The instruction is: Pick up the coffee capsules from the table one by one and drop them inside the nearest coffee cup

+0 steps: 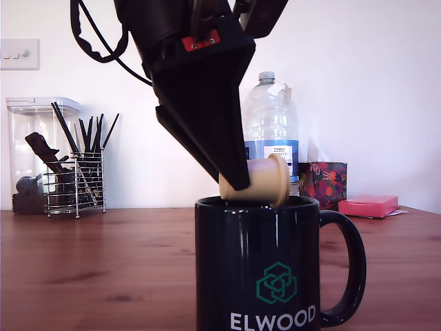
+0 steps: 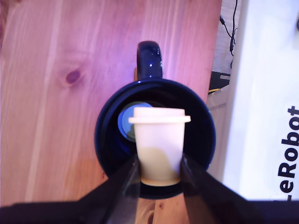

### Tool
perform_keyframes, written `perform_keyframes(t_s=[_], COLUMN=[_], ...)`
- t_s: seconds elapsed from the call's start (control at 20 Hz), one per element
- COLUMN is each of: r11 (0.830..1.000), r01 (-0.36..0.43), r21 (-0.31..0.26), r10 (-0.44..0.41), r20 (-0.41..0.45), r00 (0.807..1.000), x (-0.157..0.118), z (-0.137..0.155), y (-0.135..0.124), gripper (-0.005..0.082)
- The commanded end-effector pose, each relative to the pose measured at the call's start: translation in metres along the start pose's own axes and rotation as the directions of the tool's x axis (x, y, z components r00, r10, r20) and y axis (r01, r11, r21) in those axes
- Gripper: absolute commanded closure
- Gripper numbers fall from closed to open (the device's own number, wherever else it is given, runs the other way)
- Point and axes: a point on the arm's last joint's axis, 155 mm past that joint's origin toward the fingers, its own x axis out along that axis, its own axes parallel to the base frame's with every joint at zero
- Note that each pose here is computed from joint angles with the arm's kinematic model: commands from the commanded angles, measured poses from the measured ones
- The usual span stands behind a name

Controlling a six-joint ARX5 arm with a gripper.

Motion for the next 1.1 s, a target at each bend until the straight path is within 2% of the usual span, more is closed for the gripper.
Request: perform_keyframes(t_s=[0.0,0.05,0.1,0.15,0.45,0.5,0.55,0.6,0.7,0.75,0.9,1.0,1.05], r11=[1.000,1.000,1.000,1.000,1.000,1.000,1.000,1.000,0.999,0.999,0.996,0.988,0.983], r01=[0.007,0.006,0.004,0.002,-0.011,-0.012,-0.015,-0.019,-0.035,-0.045,-0.083,-0.126,-0.151], r21=[0.015,0.016,0.018,0.019,0.026,0.027,0.026,0.011,0.002,0.003,-0.044,-0.086,-0.108], r10=[-0.007,-0.006,-0.004,-0.002,0.010,0.012,0.014,0.019,0.034,0.044,0.091,0.148,0.181], r20=[-0.004,-0.003,0.004,0.010,0.029,0.033,0.042,0.057,0.103,0.129,0.251,0.341,0.387], r00=[1.000,1.000,1.000,1.000,1.000,0.999,0.999,0.998,0.994,0.991,0.964,0.928,0.904], x=[0.002,0.002,0.002,0.002,0.002,0.002,0.002,0.001,-0.005,-0.010,-0.026,-0.040,-0.046], z=[0.000,0.001,0.002,0.004,0.009,0.010,0.012,0.016,0.025,0.029,0.049,0.061,0.066], y=[-0.003,-0.002,-0.002,-0.001,0.001,0.001,0.001,0.002,0.006,0.008,0.019,0.035,0.044], gripper=[0.0644,0.0530,0.0371,0.0265,0.0257,0.0266,0.0323,0.0433,0.0715,0.0792,0.0782,0.0783,0.0783])
